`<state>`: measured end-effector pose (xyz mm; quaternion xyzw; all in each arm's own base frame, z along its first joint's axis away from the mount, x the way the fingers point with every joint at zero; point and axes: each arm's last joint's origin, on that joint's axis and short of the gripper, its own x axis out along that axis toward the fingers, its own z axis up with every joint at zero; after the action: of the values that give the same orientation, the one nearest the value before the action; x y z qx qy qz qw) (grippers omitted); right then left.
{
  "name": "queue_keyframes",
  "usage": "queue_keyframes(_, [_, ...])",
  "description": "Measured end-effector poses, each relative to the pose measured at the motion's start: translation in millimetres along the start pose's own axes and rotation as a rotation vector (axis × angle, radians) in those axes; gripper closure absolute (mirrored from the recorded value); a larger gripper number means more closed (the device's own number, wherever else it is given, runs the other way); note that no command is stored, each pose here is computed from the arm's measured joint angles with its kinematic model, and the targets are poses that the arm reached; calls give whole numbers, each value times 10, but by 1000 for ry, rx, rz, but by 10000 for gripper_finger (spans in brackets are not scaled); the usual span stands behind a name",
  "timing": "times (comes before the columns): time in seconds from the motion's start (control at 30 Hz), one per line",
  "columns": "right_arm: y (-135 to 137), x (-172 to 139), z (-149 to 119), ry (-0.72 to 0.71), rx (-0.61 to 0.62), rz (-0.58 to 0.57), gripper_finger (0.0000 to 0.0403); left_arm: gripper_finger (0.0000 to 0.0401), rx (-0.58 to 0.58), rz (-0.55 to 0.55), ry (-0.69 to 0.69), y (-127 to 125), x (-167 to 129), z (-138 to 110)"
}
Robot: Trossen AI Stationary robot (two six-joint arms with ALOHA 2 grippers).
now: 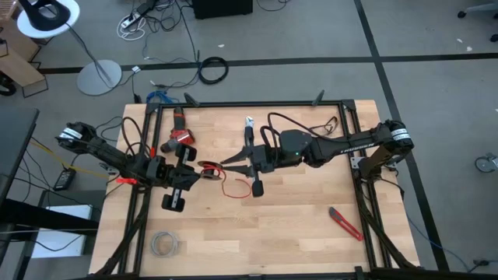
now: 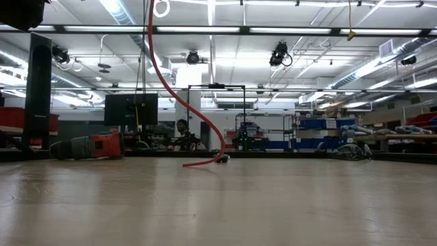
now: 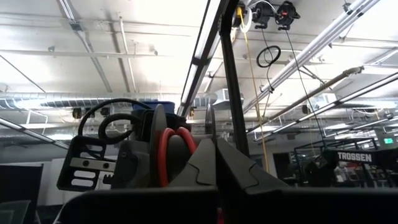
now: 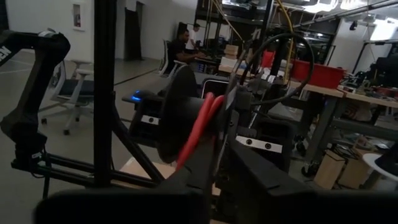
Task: Coil cords
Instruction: Coil the red wire onto the black spool
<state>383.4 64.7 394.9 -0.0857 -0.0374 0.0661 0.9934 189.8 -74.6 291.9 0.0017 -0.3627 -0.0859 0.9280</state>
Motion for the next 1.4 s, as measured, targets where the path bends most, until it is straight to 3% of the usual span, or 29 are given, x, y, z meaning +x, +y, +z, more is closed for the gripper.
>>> queue_keyframes(0.13, [2, 0, -2, 1, -16, 1, 396, 401, 1, -4, 7, -2, 0, -7])
queue_keyframes(0.63, [-4, 0, -13, 13, -35, -9, 402, 399, 15, 41, 63, 3, -1, -50])
queue_keyframes(0.73, [-4, 0, -16, 20, -49, -25, 402, 388, 60, 36, 68, -3, -2, -54])
queue_keyframes(0.9, [0, -1, -34, 42, -56, -37, 403, 335, 105, 51, 75, -41, -8, -50])
queue_keyframes(1.23, [29, -4, -62, 80, -66, -53, 403, 164, 154, 71, 45, -113, -21, 11])
queue_keyframes(1.4, [34, -11, -118, 148, -73, -88, 403, 126, 211, 105, 0, -175, -47, 135])
